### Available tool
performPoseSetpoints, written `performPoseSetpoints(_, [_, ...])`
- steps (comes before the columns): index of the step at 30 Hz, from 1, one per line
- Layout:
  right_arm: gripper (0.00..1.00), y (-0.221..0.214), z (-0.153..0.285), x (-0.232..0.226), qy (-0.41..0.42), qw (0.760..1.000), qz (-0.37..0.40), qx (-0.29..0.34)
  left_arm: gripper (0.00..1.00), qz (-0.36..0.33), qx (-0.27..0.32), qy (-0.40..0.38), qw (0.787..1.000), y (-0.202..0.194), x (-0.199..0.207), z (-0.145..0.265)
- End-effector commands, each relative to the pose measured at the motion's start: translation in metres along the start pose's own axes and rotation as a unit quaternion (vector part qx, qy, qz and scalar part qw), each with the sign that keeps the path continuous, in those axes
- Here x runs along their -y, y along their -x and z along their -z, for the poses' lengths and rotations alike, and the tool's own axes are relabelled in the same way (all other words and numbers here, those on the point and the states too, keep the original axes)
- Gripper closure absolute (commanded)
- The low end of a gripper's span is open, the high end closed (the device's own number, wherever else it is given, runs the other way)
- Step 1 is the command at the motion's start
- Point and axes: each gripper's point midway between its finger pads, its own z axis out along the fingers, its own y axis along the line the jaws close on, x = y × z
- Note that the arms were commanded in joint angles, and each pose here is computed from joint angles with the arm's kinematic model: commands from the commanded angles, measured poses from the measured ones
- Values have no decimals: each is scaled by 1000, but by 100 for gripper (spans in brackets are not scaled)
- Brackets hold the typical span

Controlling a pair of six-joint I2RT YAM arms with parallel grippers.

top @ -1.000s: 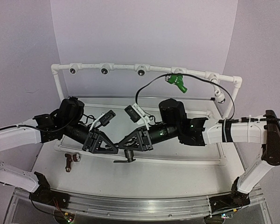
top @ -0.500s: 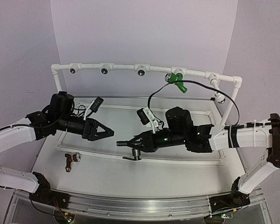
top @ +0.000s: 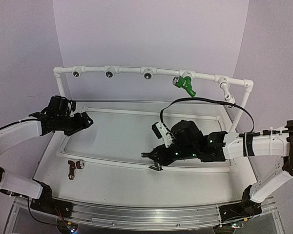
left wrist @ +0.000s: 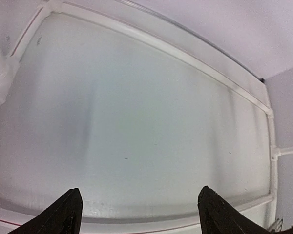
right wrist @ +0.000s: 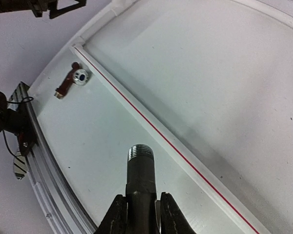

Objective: Install the water faucets

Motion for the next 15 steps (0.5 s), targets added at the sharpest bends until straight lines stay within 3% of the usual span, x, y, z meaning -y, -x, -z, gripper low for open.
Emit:
performPoseSetpoints(1, [100,-33,-1,41,-98,994,-29,-42,15,41,67,102,992,38,-46,3])
performPoseSetpoints(7, [100,-65,15,84,-194,976,-70,-63,13,68,138,179,972,71,-88,15])
performPoseSetpoints(15, [100,-62,32,94,-207,974,-77,-44,9,29,239,269,933,116,-119,10])
